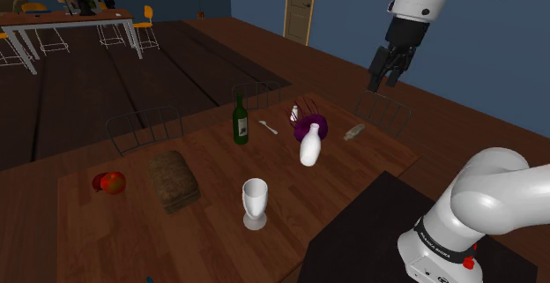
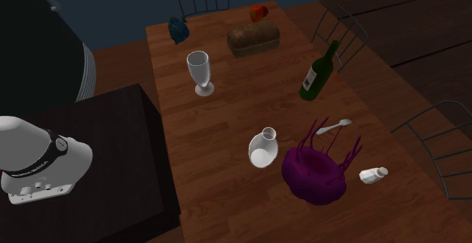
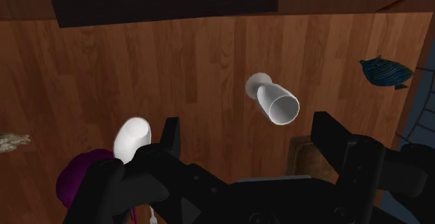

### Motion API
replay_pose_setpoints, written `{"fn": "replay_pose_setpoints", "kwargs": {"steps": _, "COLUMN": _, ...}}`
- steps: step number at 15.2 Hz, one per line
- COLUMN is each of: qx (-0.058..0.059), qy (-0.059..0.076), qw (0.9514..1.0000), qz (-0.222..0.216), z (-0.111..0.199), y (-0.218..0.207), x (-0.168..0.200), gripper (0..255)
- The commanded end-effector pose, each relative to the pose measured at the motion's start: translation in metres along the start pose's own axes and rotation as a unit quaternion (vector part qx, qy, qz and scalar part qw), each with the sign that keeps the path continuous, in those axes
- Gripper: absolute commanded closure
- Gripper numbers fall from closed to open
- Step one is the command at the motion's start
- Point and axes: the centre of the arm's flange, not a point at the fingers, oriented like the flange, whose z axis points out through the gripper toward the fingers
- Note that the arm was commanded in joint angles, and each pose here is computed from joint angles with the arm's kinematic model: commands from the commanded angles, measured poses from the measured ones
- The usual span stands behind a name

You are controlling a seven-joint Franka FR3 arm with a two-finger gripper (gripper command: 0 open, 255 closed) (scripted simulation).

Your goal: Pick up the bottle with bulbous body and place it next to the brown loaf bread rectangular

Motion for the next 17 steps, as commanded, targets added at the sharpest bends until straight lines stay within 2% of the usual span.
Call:
{"fn": "replay_pose_setpoints", "kwargs": {"steps": 1, "qx": 0.000, "qy": 0.000, "qw": 1.0000, "qz": 0.000, "z": 0.000, "y": 0.000, "x": 0.000, "gripper": 0}}
{"fn": "replay_pose_setpoints", "kwargs": {"steps": 17, "qx": -0.020, "qy": -0.008, "qw": 0.9997, "qz": -0.013, "z": 0.146, "y": 0.086, "x": 0.125, "gripper": 0}}
